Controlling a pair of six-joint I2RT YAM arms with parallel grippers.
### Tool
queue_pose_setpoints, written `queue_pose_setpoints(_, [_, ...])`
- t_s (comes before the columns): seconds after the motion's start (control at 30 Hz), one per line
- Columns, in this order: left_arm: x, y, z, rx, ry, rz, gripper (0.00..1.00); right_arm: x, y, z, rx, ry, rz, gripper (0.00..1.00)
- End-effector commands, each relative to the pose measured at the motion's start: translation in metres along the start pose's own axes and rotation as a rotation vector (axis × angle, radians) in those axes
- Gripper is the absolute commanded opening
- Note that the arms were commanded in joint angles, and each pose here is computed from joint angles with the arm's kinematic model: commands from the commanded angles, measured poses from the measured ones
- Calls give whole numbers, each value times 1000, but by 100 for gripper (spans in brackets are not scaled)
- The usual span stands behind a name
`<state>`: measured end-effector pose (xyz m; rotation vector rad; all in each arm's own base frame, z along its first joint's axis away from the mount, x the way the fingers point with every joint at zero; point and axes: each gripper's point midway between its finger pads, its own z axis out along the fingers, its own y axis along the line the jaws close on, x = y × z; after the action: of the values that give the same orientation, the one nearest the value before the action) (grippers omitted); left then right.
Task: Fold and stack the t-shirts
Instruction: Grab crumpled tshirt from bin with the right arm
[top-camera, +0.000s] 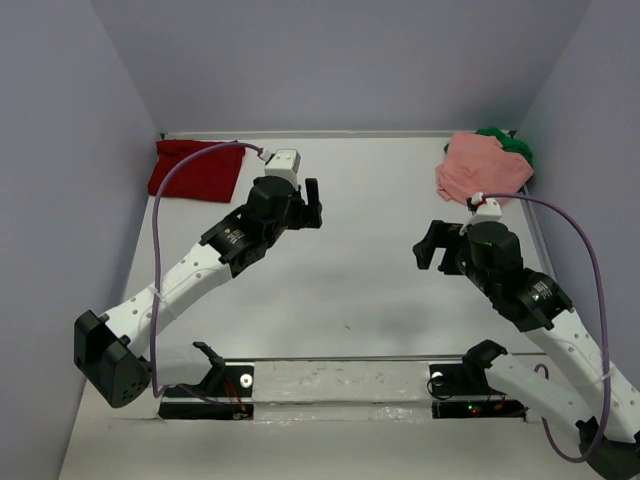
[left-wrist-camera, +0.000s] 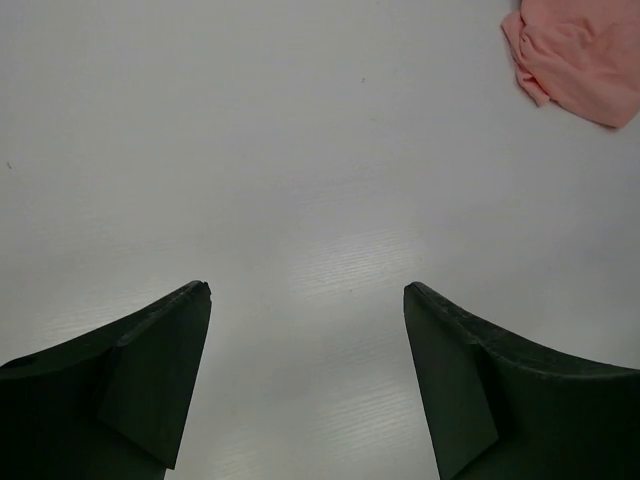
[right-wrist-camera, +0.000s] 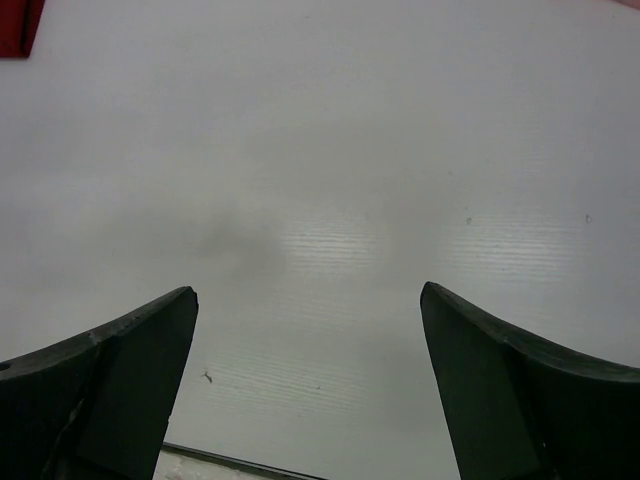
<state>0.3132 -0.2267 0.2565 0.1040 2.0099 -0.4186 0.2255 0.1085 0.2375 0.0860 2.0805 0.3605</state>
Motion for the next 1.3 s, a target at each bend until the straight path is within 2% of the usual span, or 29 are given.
queue_pose_setpoints(0.0, [-16,-12,0,36,-43,-7,87,-25,4,-7,0,-73,14,95])
queue_pose_setpoints(0.07, [-15,-11,-1,38,-43,-5,87,-26,3,-10,-4,-89,26,91])
queue_pose_setpoints(0.27, [-17,-8,-5,30,-56,4,87,-23,3,-13,-19,-90,43,91])
queue_pose_setpoints(0.37, [-18,-6,-7,28,-64,2,87,-24,-7,-13,45,-83,43,90])
queue_pose_setpoints(0.47, [-19,-3,-8,13,-73,-6,87,-33,-31,-14,197,-114,57,90])
queue_pose_setpoints(0.53, [-30,7,-13,-43,-124,-27,88,-56,-38,3,313,-158,-3,89])
queue_pose_setpoints(0.57, [-33,8,-13,-46,-136,-27,88,-72,-40,-5,332,-198,-22,89])
queue_pose_setpoints(0.6, [-41,6,-14,-44,-151,-15,88,-104,-41,9,411,-226,-74,91])
queue_pose_setpoints(0.63, [-44,6,-14,-50,-151,-8,88,-119,-44,19,454,-220,-98,91])
queue_pose_setpoints(0.67, [-53,6,-15,-70,-155,-6,88,-141,-45,45,470,-184,-117,91])
queue_pose_setpoints(0.7, [-63,7,-17,-93,-169,-12,88,-143,-39,75,428,-135,-139,90])
queue_pose_setpoints(0.77, [-71,10,-21,-110,-193,-21,88,-174,-38,89,402,-178,-124,88])
queue_pose_setpoints(0.83, [-82,10,-27,-110,-225,-31,88,-192,-40,108,400,-194,-132,84])
queue_pose_setpoints(0.87, [-85,9,-28,-103,-232,-34,88,-186,-48,135,420,-135,-153,79])
queue_pose_setpoints(0.9, [-88,7,-29,-97,-236,-36,88,-209,-54,138,424,-158,-148,77])
queue_pose_setpoints(0.93, [-88,6,-28,-92,-234,-36,88,-214,-59,148,438,-156,-142,77])
queue_pose_setpoints(0.97, [-87,5,-27,-89,-227,-31,88,-204,-68,177,444,-96,-176,76])
queue_pose_setpoints(1.0, [-86,4,-26,-87,-224,-32,88,-219,-78,177,471,-108,-165,74])
queue_pose_setpoints(1.1, [-84,4,-24,-83,-221,-28,88,-207,-98,210,475,-30,-170,65])
queue_pose_setpoints(1.13, [-82,4,-23,-80,-221,-29,88,-206,-108,213,481,-13,-160,53])
queue_pose_setpoints(1.2, [-83,4,-22,-80,-226,-23,88,-190,-127,228,504,36,-143,38])
queue_pose_setpoints(1.27, [-84,6,-22,-89,-225,-18,88,-174,-152,234,520,81,-92,28])
